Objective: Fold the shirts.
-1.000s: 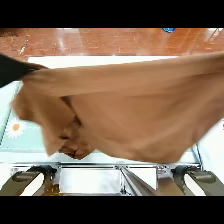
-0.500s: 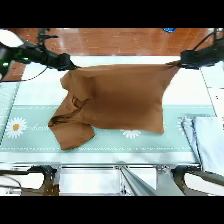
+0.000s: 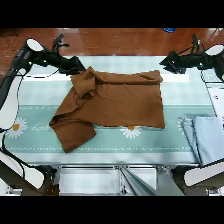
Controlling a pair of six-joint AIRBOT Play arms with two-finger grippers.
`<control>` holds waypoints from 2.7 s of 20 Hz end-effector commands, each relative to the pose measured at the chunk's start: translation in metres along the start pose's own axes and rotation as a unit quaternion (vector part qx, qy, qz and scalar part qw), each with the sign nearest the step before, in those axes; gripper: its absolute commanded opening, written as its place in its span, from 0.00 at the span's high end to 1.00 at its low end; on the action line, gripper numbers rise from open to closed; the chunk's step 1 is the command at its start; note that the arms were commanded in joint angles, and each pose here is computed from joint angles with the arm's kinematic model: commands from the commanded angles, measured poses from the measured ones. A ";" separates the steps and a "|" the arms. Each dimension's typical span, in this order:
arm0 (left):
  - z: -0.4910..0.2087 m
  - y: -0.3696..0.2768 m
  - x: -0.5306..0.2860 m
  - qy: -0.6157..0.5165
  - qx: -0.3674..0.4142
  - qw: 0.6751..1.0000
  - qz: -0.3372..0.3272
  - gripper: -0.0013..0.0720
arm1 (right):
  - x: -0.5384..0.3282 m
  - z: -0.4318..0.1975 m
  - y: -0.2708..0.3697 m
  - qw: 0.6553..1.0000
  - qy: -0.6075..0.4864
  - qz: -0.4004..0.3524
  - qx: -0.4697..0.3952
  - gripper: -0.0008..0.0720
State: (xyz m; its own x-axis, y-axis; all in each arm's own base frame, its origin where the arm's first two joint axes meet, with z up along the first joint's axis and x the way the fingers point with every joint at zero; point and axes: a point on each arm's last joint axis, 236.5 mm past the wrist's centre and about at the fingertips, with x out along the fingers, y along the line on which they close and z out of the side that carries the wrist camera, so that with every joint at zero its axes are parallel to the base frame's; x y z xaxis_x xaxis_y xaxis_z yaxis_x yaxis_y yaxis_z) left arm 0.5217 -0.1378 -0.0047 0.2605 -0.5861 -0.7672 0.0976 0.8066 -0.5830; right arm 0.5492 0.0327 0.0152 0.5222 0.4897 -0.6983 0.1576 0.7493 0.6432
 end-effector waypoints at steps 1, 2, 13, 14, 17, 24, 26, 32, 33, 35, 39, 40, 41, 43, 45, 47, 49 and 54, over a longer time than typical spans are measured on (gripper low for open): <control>-0.033 0.058 -0.043 0.077 -0.069 0.993 0.049 0.29 | -0.037 0.007 -0.028 1.000 0.008 0.007 0.028 0.42; -0.047 0.074 -0.065 0.101 -0.092 0.989 0.049 0.29 | -0.061 0.001 -0.046 0.999 0.024 -0.011 0.021 0.42; -0.237 0.157 -0.143 -0.017 -0.242 0.965 0.101 0.29 | -0.078 -0.154 -0.053 0.992 0.068 0.071 0.075 0.43; -0.252 0.162 -0.143 -0.034 -0.247 0.962 0.109 0.29 | -0.078 -0.165 -0.042 0.990 0.062 0.100 0.077 0.43; -0.280 0.154 -0.131 -0.049 -0.215 0.970 0.106 0.29 | -0.080 -0.194 -0.041 0.990 0.072 0.102 0.071 0.43; -0.283 0.141 -0.104 -0.034 -0.198 0.976 0.081 0.29 | -0.083 -0.199 -0.037 0.989 0.078 0.107 0.067 0.43; -0.282 0.140 -0.101 -0.029 -0.188 0.979 0.070 0.29 | -0.083 -0.199 -0.037 0.989 0.079 0.107 0.067 0.43; -0.272 0.133 -0.083 -0.022 -0.182 0.983 0.028 0.29 | -0.083 -0.199 -0.037 0.989 0.078 0.106 0.068 0.43; -0.266 0.131 -0.081 -0.029 -0.189 0.981 0.018 0.29 | -0.083 -0.199 -0.037 0.989 0.078 0.106 0.069 0.43; -0.262 0.133 -0.075 -0.028 -0.198 0.980 0.011 0.29 | -0.083 -0.199 -0.037 0.989 0.078 0.106 0.072 0.43; -0.266 0.132 -0.059 0.005 -0.200 0.980 0.001 0.29 | -0.084 -0.198 -0.037 0.988 0.078 0.106 0.080 0.43; -0.266 0.130 -0.054 0.015 -0.199 0.980 -0.003 0.33 | -0.084 -0.198 -0.037 0.988 0.079 0.105 0.082 0.43; -0.265 0.126 -0.051 0.025 -0.196 0.980 -0.008 0.62 | -0.085 -0.198 -0.039 0.988 0.080 0.104 0.085 0.43; -0.259 0.118 -0.053 0.036 -0.185 0.982 -0.019 0.95 | -0.095 -0.202 -0.056 0.989 0.094 0.080 0.083 0.43; -0.248 0.112 -0.062 0.035 -0.170 0.984 -0.029 0.95 | -0.111 -0.227 -0.096 0.984 0.145 0.015 0.107 0.43; -0.236 0.108 -0.070 0.031 -0.156 0.987 -0.034 0.95 | -0.130 -0.266 -0.135 0.965 0.218 -0.075 0.127 0.43; -0.230 0.108 -0.073 0.026 -0.150 0.988 -0.032 0.95 | -0.137 -0.290 -0.149 0.948 0.253 -0.113 0.156 0.43; -0.231 0.106 -0.073 0.030 -0.150 0.988 -0.036 0.95 | -0.104 -0.306 -0.139 0.952 0.249 -0.102 0.144 0.43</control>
State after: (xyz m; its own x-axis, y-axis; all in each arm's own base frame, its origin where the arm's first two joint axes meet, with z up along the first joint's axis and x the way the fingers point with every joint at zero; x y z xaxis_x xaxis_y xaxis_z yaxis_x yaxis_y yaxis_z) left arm 0.2904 -0.0265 -0.0746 0.2097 -0.6451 -0.7348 -0.1825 0.7125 -0.6776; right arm 0.2226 0.0092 -0.0827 0.0356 0.5871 -0.8087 0.4659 0.7062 0.5332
